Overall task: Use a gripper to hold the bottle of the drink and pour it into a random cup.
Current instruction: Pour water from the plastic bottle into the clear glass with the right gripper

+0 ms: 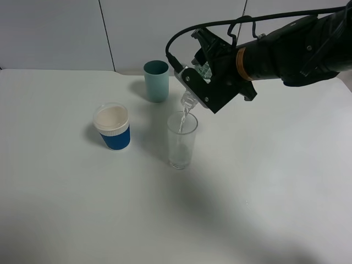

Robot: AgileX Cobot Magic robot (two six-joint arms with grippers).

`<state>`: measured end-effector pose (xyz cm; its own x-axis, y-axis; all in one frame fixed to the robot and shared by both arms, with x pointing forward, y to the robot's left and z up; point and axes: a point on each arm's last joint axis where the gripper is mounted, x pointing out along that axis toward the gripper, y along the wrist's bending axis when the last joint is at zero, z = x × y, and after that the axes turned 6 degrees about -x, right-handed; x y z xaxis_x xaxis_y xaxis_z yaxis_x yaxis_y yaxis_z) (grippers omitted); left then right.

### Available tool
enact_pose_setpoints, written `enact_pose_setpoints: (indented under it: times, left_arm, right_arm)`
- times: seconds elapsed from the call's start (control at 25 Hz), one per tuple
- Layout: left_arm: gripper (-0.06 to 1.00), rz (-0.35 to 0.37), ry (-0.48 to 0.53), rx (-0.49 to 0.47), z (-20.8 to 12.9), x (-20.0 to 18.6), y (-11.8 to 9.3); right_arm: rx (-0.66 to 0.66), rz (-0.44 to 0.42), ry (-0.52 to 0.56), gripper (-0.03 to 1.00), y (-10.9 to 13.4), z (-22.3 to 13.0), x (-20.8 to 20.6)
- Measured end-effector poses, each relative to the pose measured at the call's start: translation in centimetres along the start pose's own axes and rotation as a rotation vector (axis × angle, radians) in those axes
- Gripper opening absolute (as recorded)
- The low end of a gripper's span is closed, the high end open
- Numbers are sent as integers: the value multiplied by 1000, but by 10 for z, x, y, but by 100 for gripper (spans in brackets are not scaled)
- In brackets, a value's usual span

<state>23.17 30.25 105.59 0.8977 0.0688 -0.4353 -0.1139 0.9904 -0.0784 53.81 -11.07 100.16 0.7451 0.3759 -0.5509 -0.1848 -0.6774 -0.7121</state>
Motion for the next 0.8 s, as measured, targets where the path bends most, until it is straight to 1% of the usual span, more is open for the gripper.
enact_pose_setpoints:
  times: [0.16, 0.44, 0.8]
  left_arm:
    - [98, 0, 0, 0, 0, 0, 0]
    - [98, 0, 0, 0, 0, 0, 0]
    - [98, 0, 0, 0, 0, 0, 0]
  right_arm:
    - [-6, -5, 0, 57, -2, 2, -1]
    - [-40, -36, 16, 57, -15, 3, -3]
    - [-115, -34, 26, 57, -15, 2, -3]
